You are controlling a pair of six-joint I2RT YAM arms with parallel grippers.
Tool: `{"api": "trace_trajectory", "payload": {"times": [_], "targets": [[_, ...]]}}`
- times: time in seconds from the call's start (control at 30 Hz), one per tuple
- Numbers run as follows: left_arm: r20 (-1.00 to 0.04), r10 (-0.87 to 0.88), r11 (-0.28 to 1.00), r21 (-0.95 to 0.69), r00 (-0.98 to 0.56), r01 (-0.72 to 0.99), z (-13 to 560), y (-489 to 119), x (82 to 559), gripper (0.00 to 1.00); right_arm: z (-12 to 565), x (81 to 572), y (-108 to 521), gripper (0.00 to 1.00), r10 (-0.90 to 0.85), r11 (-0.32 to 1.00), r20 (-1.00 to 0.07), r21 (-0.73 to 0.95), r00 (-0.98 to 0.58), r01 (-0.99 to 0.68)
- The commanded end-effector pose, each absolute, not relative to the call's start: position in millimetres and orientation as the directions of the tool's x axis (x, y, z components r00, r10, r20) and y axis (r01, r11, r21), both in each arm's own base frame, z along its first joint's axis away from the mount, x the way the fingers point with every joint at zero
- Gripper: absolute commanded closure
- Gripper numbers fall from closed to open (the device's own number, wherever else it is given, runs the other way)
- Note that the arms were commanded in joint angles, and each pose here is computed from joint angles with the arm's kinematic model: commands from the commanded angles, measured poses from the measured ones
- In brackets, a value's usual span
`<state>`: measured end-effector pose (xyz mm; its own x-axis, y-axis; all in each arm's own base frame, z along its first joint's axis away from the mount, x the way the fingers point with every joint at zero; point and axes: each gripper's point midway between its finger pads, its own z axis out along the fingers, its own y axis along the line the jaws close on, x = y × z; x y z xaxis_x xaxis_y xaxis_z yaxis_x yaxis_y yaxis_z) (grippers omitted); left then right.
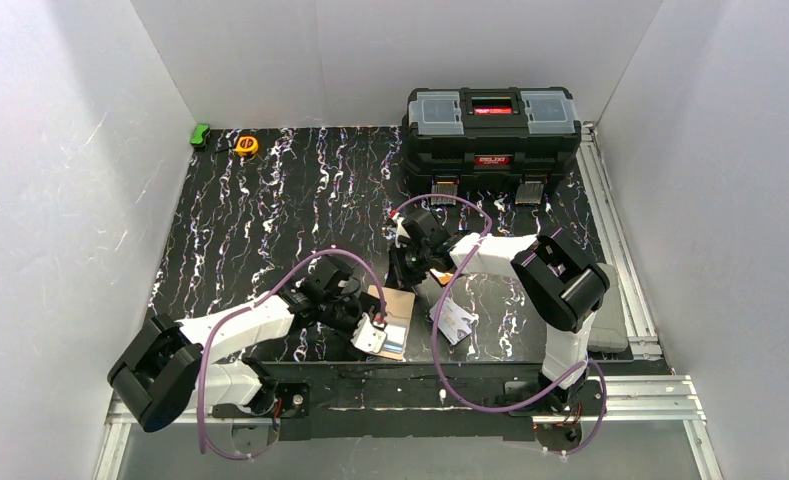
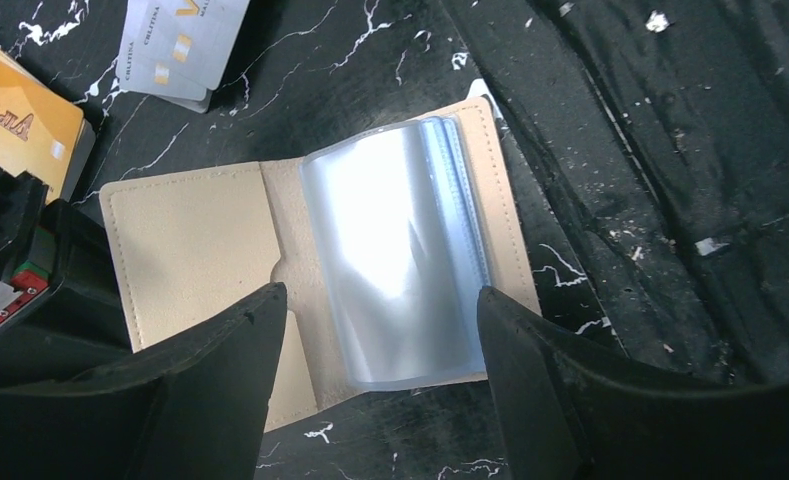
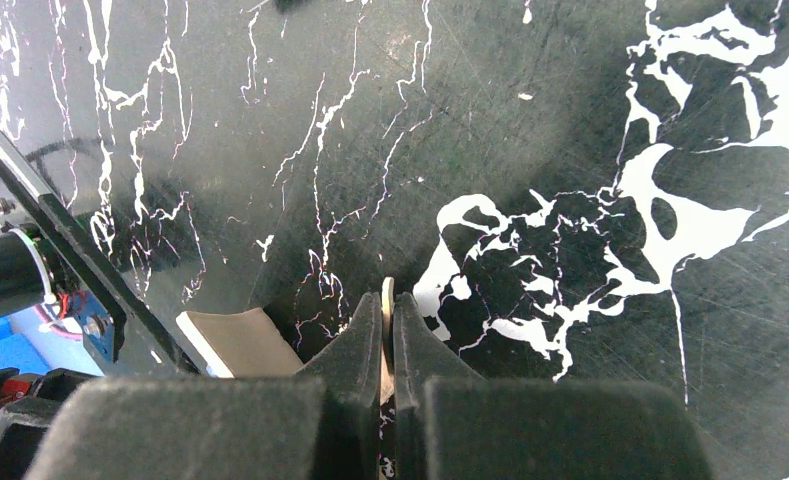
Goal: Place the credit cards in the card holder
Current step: Place the card holder at the center of the board.
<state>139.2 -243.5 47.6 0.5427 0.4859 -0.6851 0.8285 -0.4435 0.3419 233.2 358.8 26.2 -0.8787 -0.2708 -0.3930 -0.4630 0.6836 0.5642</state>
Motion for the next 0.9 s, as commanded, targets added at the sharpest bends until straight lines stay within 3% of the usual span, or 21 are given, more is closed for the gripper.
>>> {"api": "trace_trajectory", "payload": {"times": [0.0, 0.3, 0.47, 0.87], "targets": [[-0.674, 0.479, -0.422, 0.385, 0.562, 0.821, 46.0, -248.4, 145.6, 0.33, 24.2, 232.2, 364.2, 0.99, -0.295, 0.675, -0.39, 0.562, -0.872, -0.479], [-0.617, 0.514, -0.361, 0.474, 0.596, 0.803, 39.3, -248.1, 166.2, 0.35, 24.8, 231.0, 366.3, 0.99, -0.3, 0.666, -0.39, 0.567, -0.87, -0.484], [-0.61, 0.544, -0.198, 0.574, 0.576, 0.795, 68.8, -255.2, 195.9, 0.39, 25.0, 230.4, 368.5, 0.99, -0.31, 0.654, -0.39, 0.575, -0.867, -0.492], [-0.681, 0.581, -0.064, 0.507, 0.446, 0.859, 83.7, -253.6, 201.4, 0.42, 28.8, 227.8, 371.9, 0.99, -0.322, 0.633, -0.394, 0.587, -0.861, -0.505]]}}
